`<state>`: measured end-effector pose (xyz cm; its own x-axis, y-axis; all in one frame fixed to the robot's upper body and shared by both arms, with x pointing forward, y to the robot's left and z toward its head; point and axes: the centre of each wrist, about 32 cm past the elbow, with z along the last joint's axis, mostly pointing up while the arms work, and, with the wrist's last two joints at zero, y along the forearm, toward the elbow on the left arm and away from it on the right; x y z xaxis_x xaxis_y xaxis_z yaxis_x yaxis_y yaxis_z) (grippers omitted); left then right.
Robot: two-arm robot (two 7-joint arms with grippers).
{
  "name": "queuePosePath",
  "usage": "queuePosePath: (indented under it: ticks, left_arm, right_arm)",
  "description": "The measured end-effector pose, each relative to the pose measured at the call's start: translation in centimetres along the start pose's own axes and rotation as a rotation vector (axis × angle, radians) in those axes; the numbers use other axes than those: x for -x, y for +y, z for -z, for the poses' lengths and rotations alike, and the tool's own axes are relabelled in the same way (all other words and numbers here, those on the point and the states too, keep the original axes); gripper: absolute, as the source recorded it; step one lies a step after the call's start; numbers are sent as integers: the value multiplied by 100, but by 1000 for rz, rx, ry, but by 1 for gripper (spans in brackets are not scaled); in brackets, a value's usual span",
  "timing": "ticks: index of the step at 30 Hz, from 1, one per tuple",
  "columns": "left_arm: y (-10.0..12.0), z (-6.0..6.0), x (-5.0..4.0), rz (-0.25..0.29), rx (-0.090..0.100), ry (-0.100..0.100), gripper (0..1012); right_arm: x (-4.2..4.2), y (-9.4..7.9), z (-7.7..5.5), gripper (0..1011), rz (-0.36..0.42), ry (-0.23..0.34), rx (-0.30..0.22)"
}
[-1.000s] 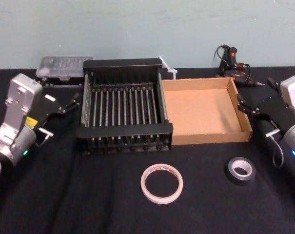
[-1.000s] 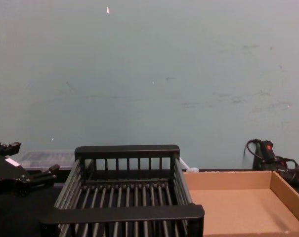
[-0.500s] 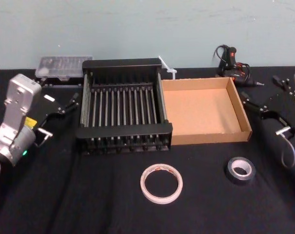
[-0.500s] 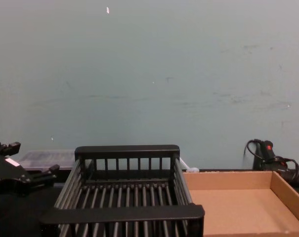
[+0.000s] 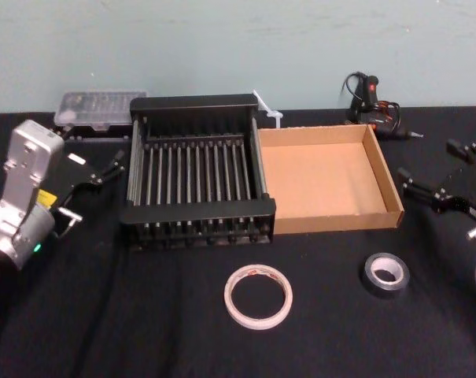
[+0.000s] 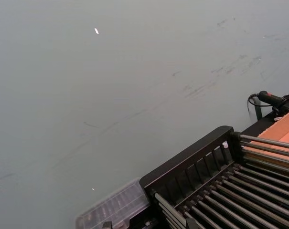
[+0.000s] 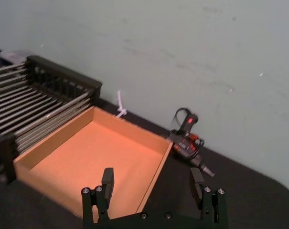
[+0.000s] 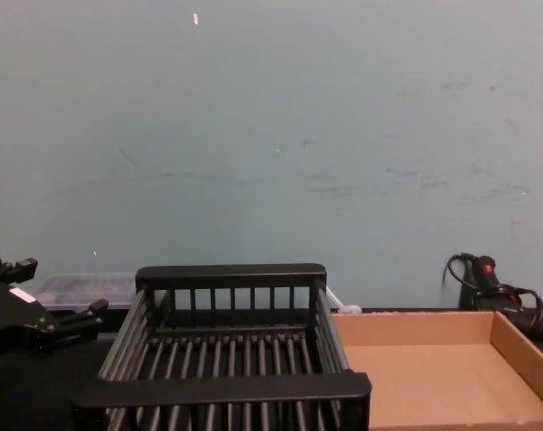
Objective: Pick up the white tape and place it into the black box , Pick up the silver tape and place it into the brown box.
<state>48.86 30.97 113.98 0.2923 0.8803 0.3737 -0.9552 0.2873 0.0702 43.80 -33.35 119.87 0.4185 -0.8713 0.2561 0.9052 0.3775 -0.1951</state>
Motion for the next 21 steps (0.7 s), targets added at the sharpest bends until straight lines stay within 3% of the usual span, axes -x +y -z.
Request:
queuePosePath:
  ticks: [11,21]
  left_arm:
    - [0,0,0,0,0,0,1002]
    - [0,0,0,0,0,0,1001]
  right_arm:
    - [8,-199,46,1002,-96,35,113]
    - [24,-227,115,1002,-139,105,206]
